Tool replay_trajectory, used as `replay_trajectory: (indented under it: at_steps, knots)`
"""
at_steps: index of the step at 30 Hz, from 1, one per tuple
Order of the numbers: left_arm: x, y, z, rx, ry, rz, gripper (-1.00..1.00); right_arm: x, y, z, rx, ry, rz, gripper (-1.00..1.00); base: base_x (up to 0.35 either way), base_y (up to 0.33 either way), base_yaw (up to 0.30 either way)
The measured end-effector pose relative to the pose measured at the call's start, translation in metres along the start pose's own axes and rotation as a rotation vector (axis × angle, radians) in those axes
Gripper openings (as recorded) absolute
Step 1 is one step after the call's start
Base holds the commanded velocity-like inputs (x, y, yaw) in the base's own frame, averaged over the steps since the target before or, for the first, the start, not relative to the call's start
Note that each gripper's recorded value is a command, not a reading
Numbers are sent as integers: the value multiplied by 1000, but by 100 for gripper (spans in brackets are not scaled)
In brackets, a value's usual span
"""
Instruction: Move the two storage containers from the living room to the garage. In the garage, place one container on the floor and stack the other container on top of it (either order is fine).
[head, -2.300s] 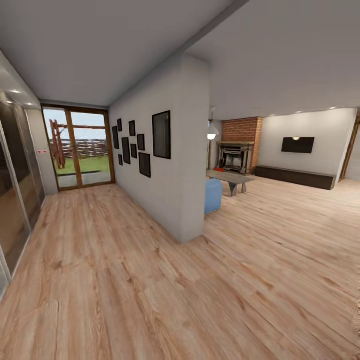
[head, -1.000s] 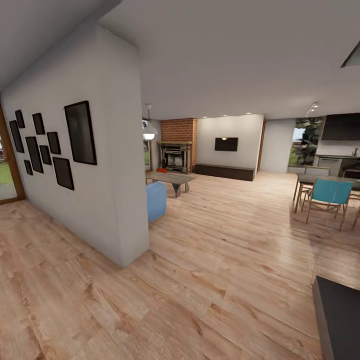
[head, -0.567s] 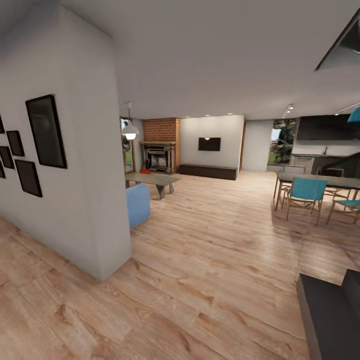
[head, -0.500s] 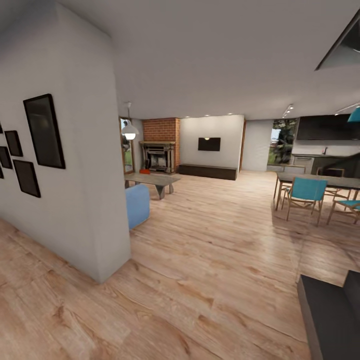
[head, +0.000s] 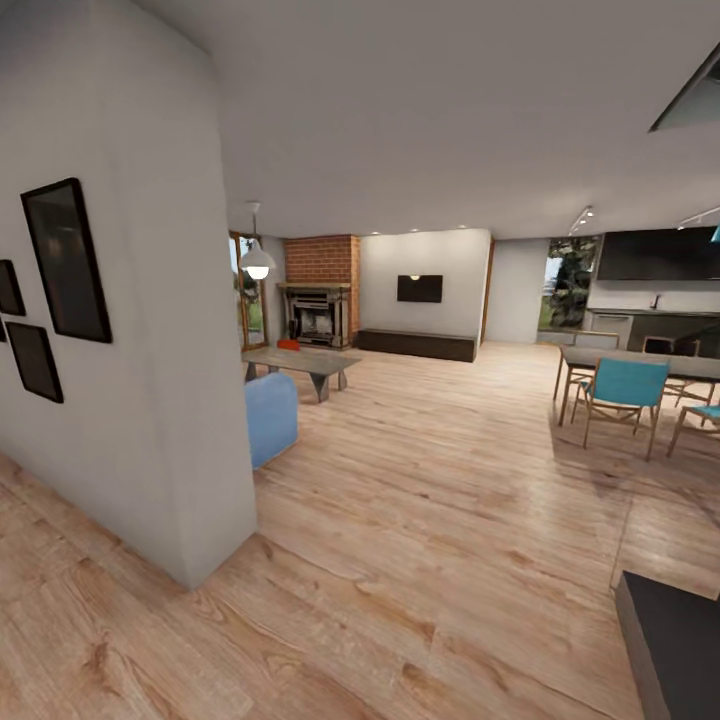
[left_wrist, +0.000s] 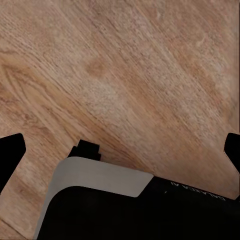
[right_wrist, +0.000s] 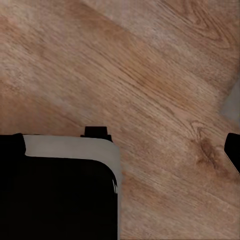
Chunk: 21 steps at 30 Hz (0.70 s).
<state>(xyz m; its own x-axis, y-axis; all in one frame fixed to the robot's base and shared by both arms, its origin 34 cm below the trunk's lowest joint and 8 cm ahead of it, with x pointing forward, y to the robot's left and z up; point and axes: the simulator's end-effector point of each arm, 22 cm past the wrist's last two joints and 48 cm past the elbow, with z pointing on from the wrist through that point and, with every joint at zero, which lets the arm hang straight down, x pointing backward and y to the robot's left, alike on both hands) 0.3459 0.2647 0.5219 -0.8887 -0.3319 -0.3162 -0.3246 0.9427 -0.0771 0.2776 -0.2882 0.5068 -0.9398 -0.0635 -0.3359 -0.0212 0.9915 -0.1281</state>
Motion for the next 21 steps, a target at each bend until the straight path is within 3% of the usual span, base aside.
replay_trajectory:
  at_steps: [9,21]
  knots:
    - [0,0,0,0,0,0,100,0,0,0,0,-1,1,100,325,65,-30]
    - [0,0,0,0,0,0,100,0,0,0,-1,0,0,100,325,120,-229]
